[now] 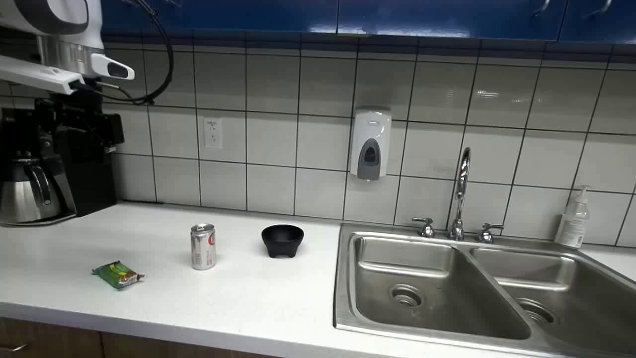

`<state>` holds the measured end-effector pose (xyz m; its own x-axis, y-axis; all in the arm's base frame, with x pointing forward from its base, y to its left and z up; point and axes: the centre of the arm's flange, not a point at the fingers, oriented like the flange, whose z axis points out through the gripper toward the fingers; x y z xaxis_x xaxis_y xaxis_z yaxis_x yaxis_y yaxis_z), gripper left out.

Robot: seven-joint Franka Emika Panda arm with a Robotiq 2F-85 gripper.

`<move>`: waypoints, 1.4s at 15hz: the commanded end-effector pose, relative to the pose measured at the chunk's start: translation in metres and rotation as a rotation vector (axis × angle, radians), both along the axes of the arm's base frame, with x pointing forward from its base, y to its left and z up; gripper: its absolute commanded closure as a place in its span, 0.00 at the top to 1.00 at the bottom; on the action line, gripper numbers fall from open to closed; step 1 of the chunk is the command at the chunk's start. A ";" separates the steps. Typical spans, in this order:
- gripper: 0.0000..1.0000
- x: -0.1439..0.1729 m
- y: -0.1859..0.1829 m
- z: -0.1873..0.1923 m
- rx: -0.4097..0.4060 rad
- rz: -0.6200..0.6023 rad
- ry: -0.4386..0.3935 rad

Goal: Put the green packet in the black bowl

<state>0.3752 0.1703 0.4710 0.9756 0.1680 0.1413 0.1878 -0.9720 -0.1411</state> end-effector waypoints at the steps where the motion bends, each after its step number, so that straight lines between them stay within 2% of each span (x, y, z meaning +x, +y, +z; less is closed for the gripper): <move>1: 1.00 0.000 0.000 0.000 0.000 0.000 0.000; 13: 1.00 0.000 0.000 0.000 0.000 0.000 0.000; 21: 1.00 0.001 0.003 -0.045 -0.046 0.014 0.068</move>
<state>0.3740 0.1695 0.4435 0.9813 0.1745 0.0810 0.1841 -0.9742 -0.1306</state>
